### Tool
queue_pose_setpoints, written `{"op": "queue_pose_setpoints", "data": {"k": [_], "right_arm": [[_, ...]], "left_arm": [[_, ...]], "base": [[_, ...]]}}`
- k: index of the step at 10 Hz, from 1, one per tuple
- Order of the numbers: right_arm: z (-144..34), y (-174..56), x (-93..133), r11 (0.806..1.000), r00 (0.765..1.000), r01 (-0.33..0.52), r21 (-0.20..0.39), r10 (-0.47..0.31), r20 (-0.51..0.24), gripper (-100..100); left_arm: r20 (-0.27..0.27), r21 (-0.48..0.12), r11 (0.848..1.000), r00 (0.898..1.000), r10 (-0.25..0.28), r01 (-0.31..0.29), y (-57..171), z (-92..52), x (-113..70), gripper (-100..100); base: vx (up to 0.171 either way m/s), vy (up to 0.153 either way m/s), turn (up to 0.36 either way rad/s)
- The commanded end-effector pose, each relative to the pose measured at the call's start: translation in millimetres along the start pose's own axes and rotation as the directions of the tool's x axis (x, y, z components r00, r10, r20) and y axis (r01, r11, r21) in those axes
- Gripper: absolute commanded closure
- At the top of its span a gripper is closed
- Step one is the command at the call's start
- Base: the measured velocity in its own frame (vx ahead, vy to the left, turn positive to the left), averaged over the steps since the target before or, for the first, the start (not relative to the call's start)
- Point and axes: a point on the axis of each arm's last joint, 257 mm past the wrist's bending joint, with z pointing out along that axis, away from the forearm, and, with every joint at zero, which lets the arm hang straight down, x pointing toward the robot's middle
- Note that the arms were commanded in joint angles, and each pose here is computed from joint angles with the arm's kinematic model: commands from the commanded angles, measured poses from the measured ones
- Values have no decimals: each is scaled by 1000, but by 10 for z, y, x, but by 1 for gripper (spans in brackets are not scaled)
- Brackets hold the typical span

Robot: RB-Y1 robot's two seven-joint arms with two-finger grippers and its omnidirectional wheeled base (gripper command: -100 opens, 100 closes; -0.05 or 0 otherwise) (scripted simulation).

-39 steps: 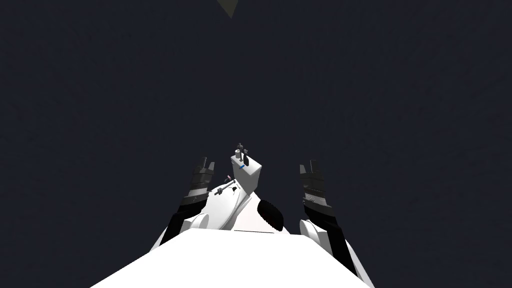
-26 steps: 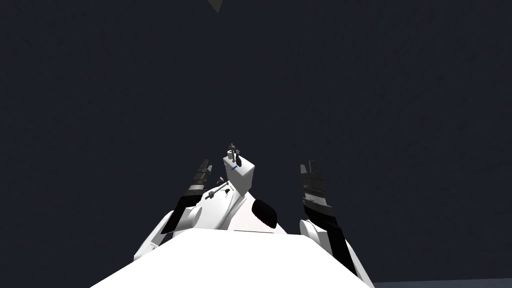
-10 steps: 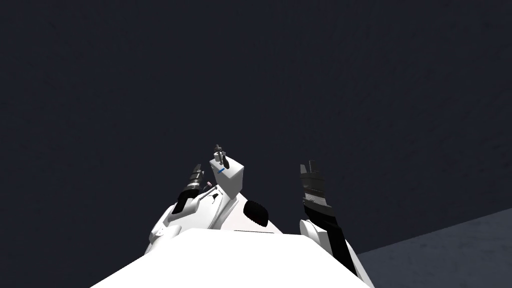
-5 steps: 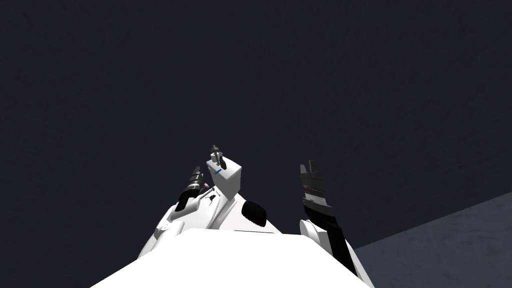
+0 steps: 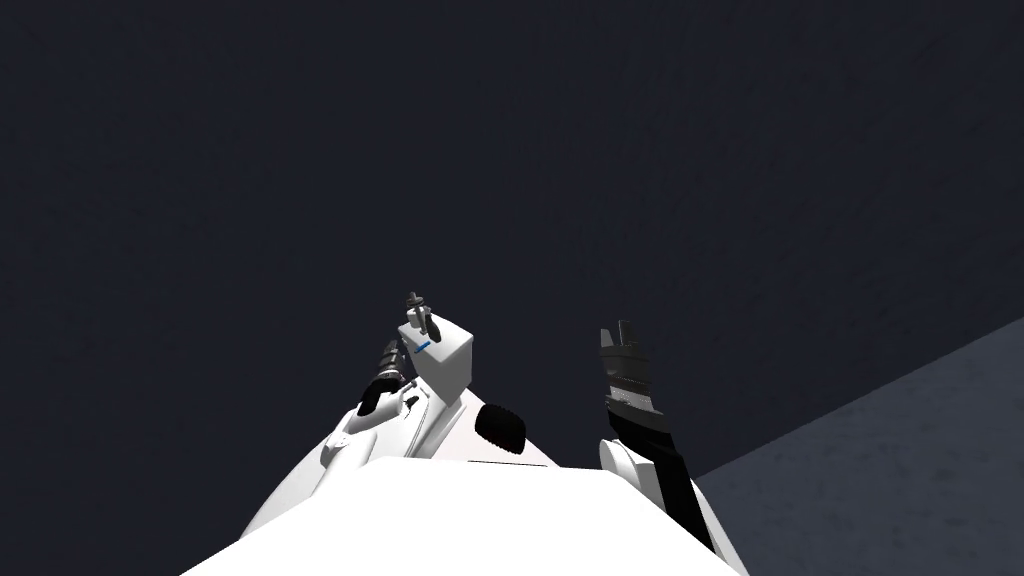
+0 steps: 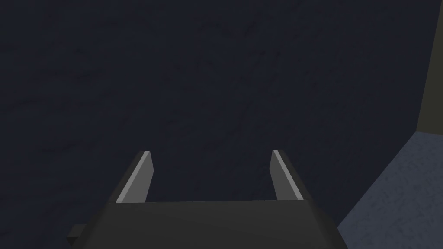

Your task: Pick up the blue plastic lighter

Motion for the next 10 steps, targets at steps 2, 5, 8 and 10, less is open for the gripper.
{"op": "queue_pose_setpoints", "data": {"k": [2,5,8,10], "right_arm": [[0,0,0,1000,1000,0,0,0,0,0],[0,0,0,1000,1000,0,0,0,0,0],[0,0,0,1000,1000,0,0,0,0,0],[0,0,0,1000,1000,0,0,0,0,0]], "left_arm": [[29,-53,998,999,-33,34,232,0,-68,-100],[59,-96,993,996,-64,70,401,38,-131,-100],[94,-138,984,991,-97,110,559,88,-217,-100],[117,-158,979,987,-114,132,624,128,-286,-100]], "base": [[20,-41,-44],[9,-21,-40],[12,-38,-60],[12,-34,-45]]}}
